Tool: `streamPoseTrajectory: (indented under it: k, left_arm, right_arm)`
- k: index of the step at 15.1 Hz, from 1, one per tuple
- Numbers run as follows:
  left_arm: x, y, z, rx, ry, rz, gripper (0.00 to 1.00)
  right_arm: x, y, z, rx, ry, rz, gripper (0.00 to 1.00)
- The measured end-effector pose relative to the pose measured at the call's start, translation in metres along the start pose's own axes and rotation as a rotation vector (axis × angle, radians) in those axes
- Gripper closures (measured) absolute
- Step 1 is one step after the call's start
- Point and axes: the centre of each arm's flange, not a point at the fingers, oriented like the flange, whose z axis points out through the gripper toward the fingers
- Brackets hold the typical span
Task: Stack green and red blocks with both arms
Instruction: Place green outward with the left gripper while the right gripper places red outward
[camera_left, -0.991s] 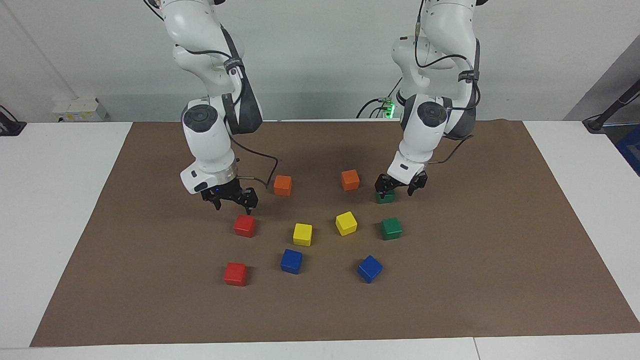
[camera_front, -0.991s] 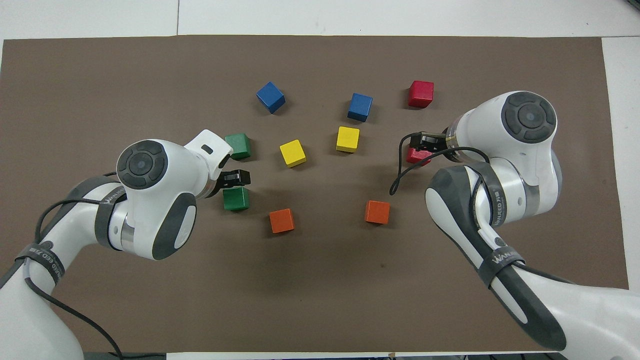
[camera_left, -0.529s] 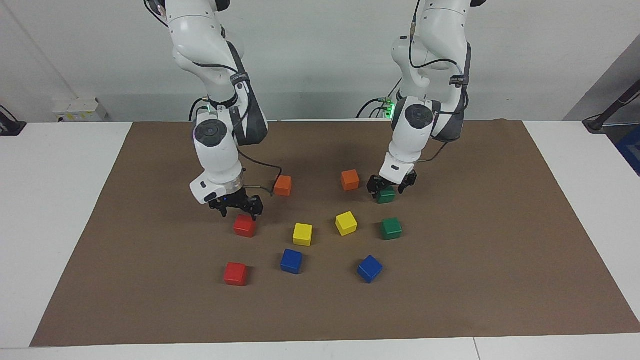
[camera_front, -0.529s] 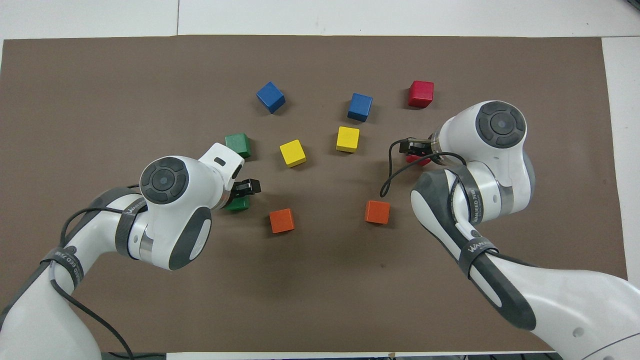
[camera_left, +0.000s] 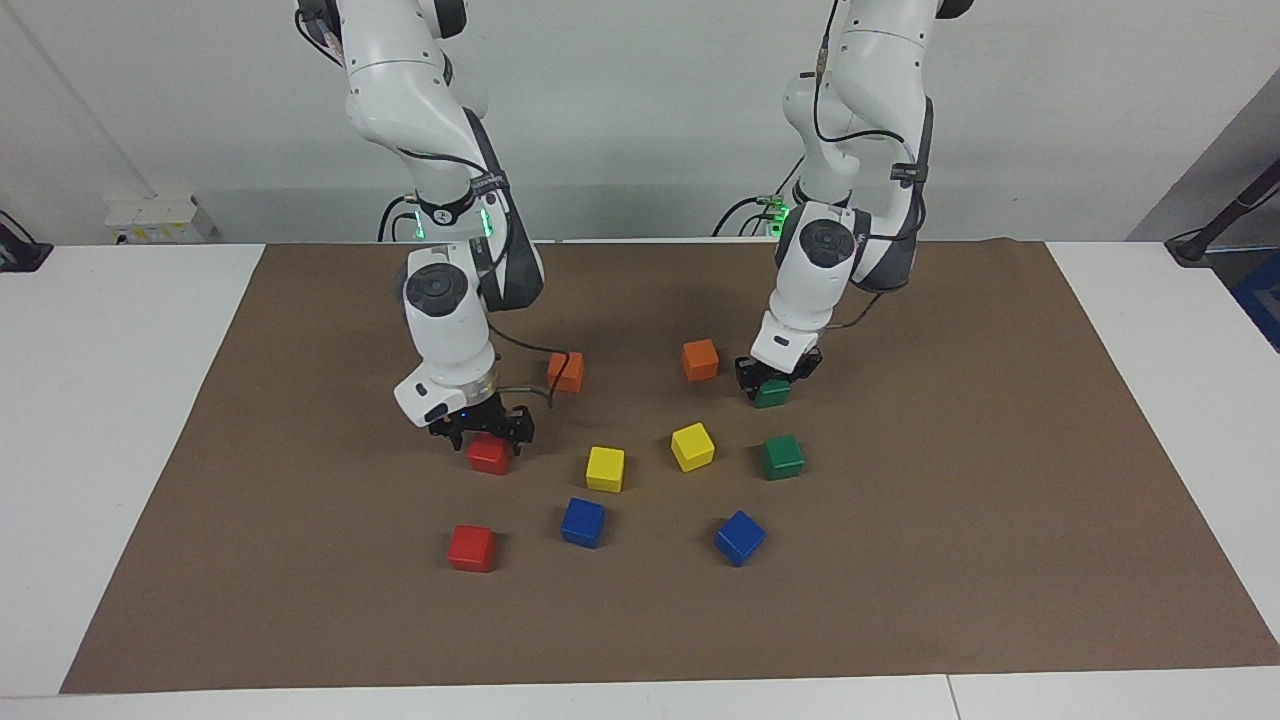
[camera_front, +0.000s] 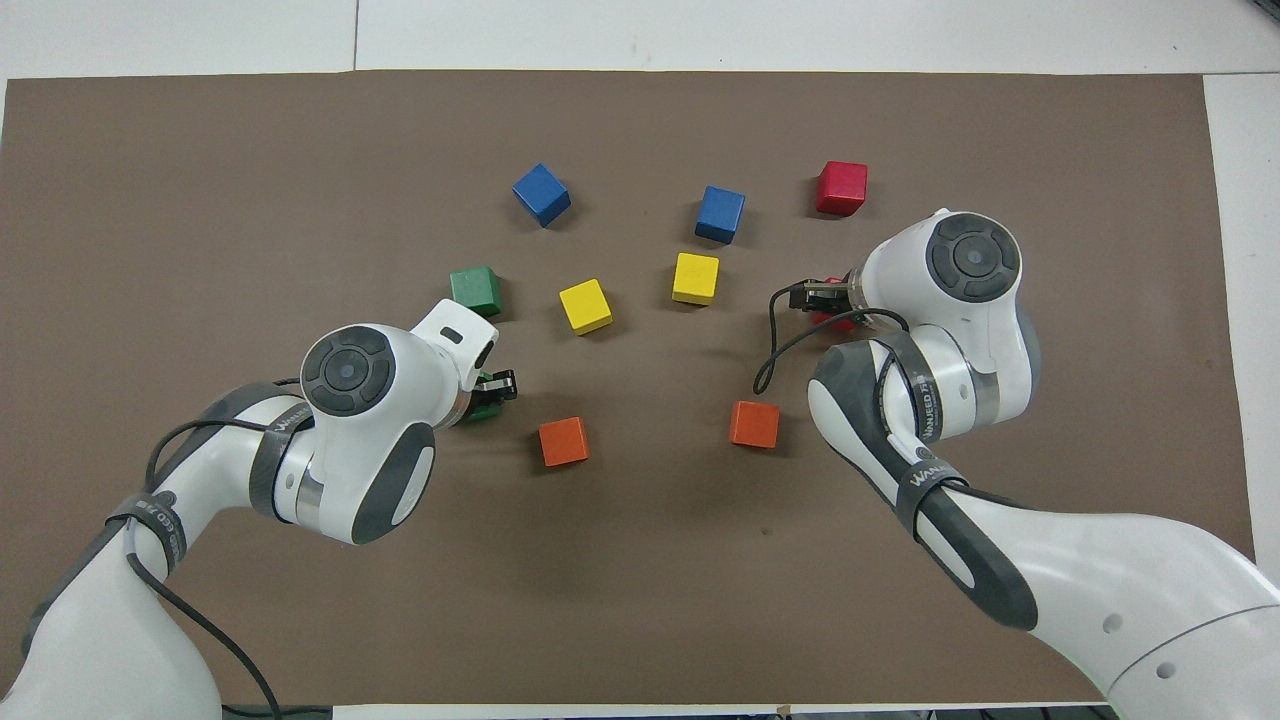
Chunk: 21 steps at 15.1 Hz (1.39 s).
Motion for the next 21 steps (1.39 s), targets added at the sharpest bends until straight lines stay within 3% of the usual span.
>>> streamPoseTrajectory:
  k: [3,4,6,8,9,10,14,17,21]
  left_arm:
    - [0.028,-0.020,-0.042,0.036,-0.059,0.005,0.45]
    - [0.043,-0.035,-0.060,0.031,-0.055,0.029,0.45]
    - [0.071,-0.075,-0.079,0.016,-0.030,0.071,0.45]
    - [0.089,-0.118,-0.081,0.008,-0.012,0.115,0.45]
    - [0.097,-0.135,-0.081,0.004,0.001,0.136,0.45]
    - [0.103,-0.150,-0.081,0.002,0.013,0.150,0.45]
    - [0.122,-0.201,-0.066,-0.002,0.048,0.203,0.45]
    - [0.129,-0.205,-0.034,-0.007,0.048,0.213,0.45]
    - [0.133,-0.212,-0.017,0.017,0.047,0.232,0.45]
  right_arm:
    - [0.002,0.001,0.005,0.004,0.014,-0.002,0.00]
    - [0.003,0.001,0.006,0.005,0.018,-0.002,0.07]
    - [0.002,0.001,0.008,0.004,0.017,-0.002,0.10]
    - [0.002,0.001,0.008,0.004,0.016,-0.002,0.26]
    - [0.002,0.001,0.008,0.004,0.016,-0.002,0.43]
    - [0.002,0.001,0.008,0.004,0.016,-0.002,0.45]
    - [0.003,0.001,0.008,0.004,0.016,-0.001,0.45]
    - [0.006,0.010,0.000,-0.007,-0.008,0.013,0.45]
    - [0.013,0.054,-0.065,-0.014,-0.045,-0.013,0.45]
